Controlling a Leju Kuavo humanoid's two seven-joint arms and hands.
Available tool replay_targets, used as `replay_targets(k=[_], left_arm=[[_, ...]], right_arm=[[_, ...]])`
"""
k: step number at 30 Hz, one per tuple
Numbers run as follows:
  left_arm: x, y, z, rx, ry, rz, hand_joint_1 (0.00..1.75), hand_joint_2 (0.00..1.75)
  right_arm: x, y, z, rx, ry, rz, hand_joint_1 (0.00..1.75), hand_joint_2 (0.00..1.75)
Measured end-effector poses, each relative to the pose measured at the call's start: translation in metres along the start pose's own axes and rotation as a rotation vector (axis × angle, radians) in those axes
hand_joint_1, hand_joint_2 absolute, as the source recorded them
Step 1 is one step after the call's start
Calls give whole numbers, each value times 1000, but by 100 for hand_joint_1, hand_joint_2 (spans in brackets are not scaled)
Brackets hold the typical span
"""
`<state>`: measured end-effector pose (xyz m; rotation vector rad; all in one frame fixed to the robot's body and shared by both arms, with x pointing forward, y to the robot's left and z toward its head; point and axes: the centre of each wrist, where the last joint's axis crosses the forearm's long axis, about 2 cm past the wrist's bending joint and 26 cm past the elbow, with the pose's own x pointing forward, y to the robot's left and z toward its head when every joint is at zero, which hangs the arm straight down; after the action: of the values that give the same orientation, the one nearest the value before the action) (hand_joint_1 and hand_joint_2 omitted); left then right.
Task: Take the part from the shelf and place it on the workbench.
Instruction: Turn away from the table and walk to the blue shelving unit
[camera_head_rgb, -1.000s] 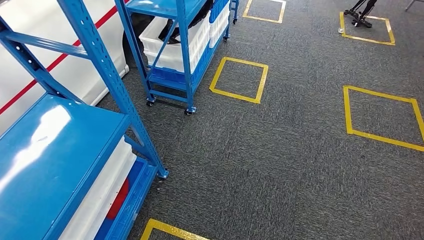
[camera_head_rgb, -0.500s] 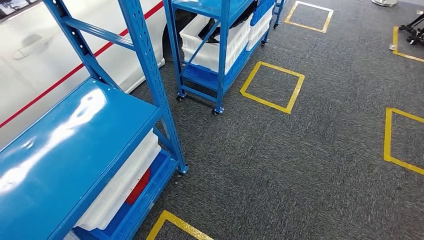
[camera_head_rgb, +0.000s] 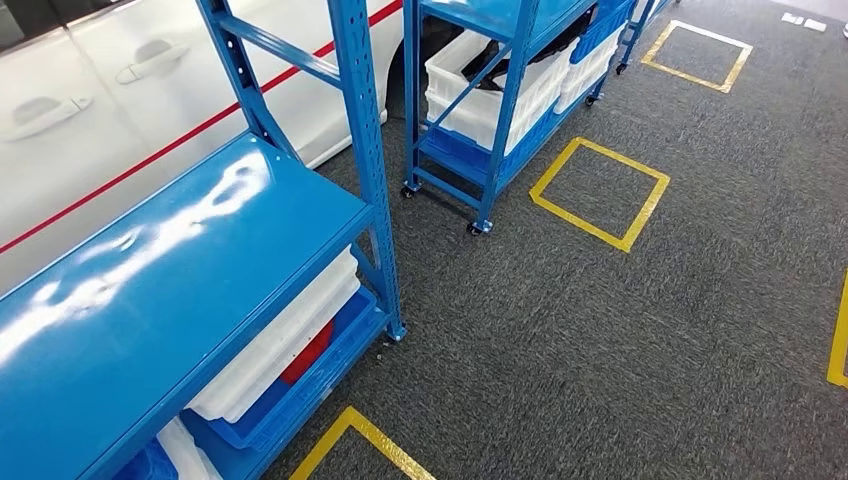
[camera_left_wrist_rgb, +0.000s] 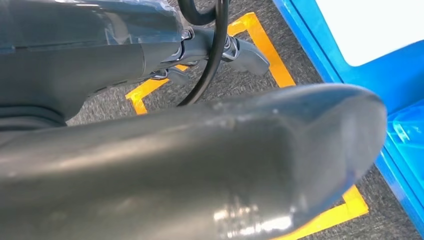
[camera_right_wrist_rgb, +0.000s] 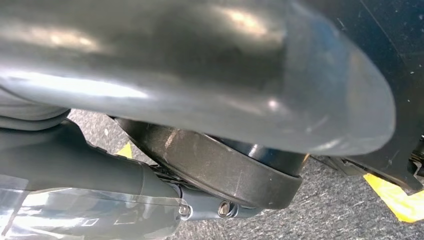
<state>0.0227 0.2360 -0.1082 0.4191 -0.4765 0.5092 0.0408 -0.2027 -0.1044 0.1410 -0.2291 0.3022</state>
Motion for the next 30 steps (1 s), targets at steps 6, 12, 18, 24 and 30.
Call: replay_targets(k=[6, 12, 18, 24, 30], left_arm=[[1, -1, 0, 12, -19, 16, 0, 0], [1, 0, 0, 26, -22, 16, 0, 0], [0, 1, -1, 21, -21, 12, 0, 0], [2, 1, -1, 15, -30, 14, 0, 0], [2, 2, -2, 21, -35, 8, 0, 0]], right_arm=[[4, -3, 0, 7, -14, 1, 0, 0], [7, -4, -1, 13, -21, 2, 0, 0], [9, -3, -1, 20, -28, 5, 0, 0], [4, -2, 0, 23, -18, 5, 0, 0], [1, -2, 0, 23, -10, 5, 0, 0]])
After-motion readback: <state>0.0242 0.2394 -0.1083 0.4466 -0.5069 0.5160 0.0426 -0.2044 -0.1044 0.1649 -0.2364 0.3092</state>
